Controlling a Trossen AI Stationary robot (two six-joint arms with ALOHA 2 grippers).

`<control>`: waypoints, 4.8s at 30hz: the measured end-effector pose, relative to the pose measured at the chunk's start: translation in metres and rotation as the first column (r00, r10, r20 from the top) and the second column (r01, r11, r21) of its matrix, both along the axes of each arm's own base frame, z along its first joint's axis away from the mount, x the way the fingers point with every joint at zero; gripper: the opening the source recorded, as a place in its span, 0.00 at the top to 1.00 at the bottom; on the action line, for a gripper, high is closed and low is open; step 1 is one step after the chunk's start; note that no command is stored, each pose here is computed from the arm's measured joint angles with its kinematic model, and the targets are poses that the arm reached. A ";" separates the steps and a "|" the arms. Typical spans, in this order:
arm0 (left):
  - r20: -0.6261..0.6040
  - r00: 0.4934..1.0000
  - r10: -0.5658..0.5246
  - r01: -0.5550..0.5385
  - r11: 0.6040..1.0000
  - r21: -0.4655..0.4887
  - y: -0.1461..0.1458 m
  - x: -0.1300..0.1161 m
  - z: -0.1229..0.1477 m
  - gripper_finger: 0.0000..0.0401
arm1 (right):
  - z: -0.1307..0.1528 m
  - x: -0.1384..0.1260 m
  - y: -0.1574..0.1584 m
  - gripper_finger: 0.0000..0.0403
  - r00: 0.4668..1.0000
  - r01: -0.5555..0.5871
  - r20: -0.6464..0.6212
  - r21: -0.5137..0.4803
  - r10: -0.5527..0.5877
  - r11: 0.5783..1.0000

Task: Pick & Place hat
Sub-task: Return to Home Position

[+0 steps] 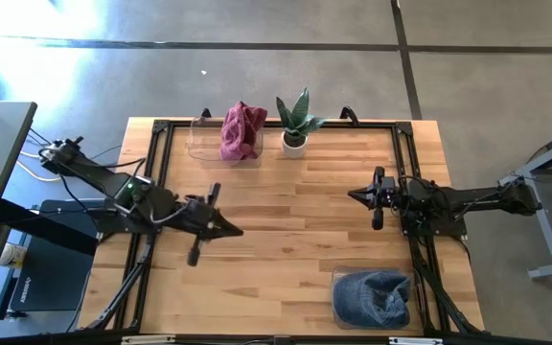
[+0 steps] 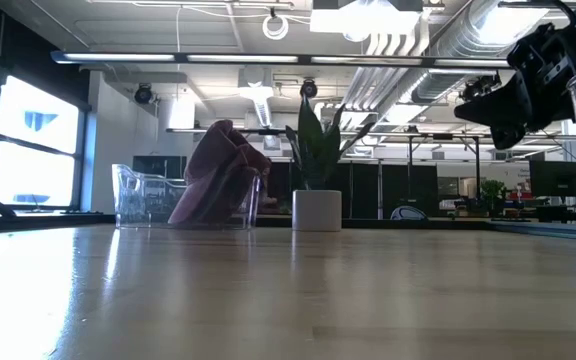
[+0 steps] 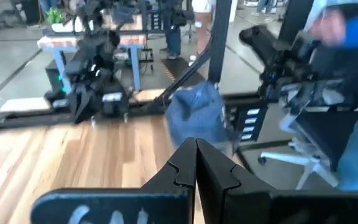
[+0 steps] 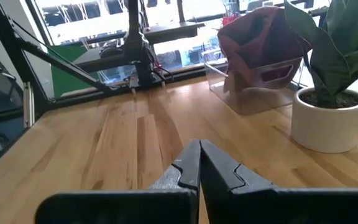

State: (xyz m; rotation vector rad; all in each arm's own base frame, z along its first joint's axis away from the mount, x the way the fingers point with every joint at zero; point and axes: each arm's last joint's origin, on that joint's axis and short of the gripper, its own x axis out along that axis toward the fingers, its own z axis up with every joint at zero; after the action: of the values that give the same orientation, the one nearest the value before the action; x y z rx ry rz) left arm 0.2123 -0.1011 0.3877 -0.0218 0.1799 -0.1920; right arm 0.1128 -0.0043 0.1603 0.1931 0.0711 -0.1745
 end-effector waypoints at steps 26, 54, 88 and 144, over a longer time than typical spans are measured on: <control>0.178 0.984 0.014 -0.003 0.998 -0.065 0.019 -0.036 -0.066 1.00 | 0.026 -0.019 -0.005 1.00 0.954 0.060 0.294 0.005 -0.059 0.998; 0.286 0.938 -0.196 0.212 0.977 -0.026 0.092 -0.118 -0.207 1.00 | 0.022 -0.017 -0.005 1.00 0.965 0.060 0.255 0.004 -0.059 0.998; 0.166 0.963 0.214 -0.201 0.975 -0.093 0.103 -0.116 -0.218 1.00 | 0.022 -0.016 -0.005 1.00 0.966 0.060 0.251 0.004 -0.059 0.998; 0.160 0.961 0.227 -0.207 0.970 -0.130 0.103 -0.115 -0.218 1.00 | 0.008 -0.016 0.000 1.00 0.985 -0.124 0.113 -0.028 0.127 0.992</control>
State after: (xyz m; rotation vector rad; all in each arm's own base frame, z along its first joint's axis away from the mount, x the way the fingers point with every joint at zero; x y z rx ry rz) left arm 0.0971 0.0022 0.1694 -0.1359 -0.0082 0.0163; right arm 0.0970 -0.0039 0.1685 0.1773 -0.0327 -0.0383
